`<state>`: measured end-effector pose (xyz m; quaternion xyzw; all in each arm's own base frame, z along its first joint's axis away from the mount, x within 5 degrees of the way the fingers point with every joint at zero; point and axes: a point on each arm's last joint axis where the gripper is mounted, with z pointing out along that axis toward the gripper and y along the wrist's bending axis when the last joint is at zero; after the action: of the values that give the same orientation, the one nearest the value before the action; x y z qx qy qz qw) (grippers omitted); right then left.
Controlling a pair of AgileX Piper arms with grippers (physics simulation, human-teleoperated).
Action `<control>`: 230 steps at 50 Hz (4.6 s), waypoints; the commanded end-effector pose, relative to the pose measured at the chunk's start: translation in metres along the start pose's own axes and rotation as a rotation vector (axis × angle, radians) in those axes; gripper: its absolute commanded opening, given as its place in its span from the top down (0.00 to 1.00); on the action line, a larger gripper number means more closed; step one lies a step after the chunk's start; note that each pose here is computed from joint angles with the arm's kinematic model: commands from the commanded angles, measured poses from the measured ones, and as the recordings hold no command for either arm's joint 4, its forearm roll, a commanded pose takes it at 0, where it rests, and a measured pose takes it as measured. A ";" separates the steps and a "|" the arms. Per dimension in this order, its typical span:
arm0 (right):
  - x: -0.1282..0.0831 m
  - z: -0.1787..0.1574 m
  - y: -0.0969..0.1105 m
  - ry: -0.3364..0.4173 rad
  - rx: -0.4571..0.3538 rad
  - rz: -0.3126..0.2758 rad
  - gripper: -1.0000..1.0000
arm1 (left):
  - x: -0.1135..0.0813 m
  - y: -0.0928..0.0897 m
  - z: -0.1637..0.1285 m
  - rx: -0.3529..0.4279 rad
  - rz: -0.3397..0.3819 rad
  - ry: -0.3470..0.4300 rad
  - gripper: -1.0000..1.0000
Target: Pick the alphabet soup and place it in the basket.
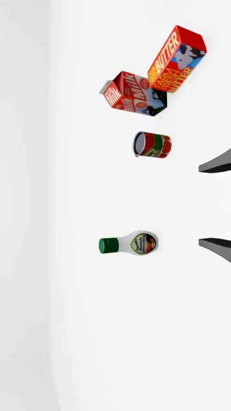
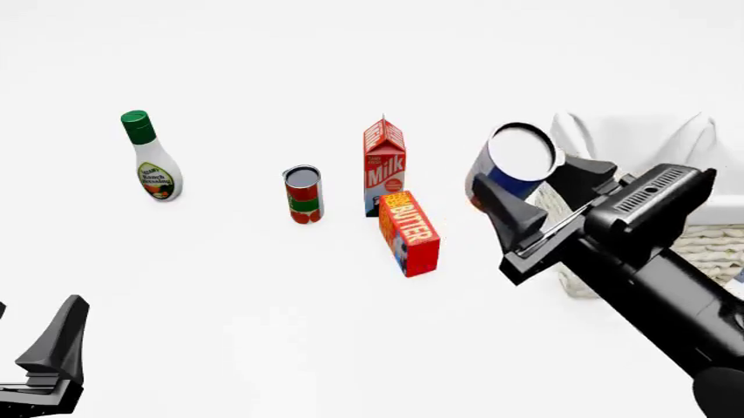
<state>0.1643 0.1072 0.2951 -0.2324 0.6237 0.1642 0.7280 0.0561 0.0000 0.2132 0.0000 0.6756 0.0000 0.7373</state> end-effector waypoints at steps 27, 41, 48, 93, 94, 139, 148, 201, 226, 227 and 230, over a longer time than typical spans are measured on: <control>-0.043 -0.053 -0.047 -0.024 0.293 -0.066 1.00 | 0.000 0.000 0.000 0.000 0.000 0.000 0.00; -0.047 -0.070 -0.057 -0.006 0.399 -0.090 1.00 | 0.000 0.000 0.000 0.000 0.000 0.000 0.00; -0.046 -0.075 -0.063 0.005 0.454 -0.094 1.00 | 0.000 0.000 0.000 0.000 0.000 0.000 0.00; -0.065 -0.054 -0.104 0.095 0.601 -0.126 1.00 | 0.000 0.000 0.000 0.000 0.000 0.000 0.00; -0.064 -0.053 -0.105 0.102 0.603 -0.120 1.00 | 0.000 0.000 0.000 0.000 0.000 0.000 0.00; -0.044 -0.010 -0.160 0.367 0.661 -0.014 1.00 | 0.000 0.000 0.000 0.000 0.000 0.000 0.00; -0.047 -0.004 -0.165 0.408 0.649 -0.042 1.00 | 0.000 0.000 0.000 0.000 0.000 0.000 0.00; -0.012 0.014 -0.211 0.611 0.673 -0.072 1.00 | 0.000 0.000 0.000 0.000 0.000 0.000 0.00; 0.005 0.026 -0.226 0.681 0.655 -0.077 1.00 | 0.000 0.000 0.000 0.000 0.000 0.000 0.00; 0.005 0.026 -0.227 0.683 0.653 -0.078 1.00 | 0.000 0.000 0.000 0.000 0.000 0.000 0.00; 0.004 0.029 -0.226 0.688 0.643 -0.076 1.00 | 0.000 0.000 0.000 0.000 0.000 0.000 0.00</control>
<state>0.3018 -0.0667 0.3209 -0.0627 0.8374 -0.1567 0.5199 0.0561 0.0000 0.2132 0.0000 0.6756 0.0000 0.7373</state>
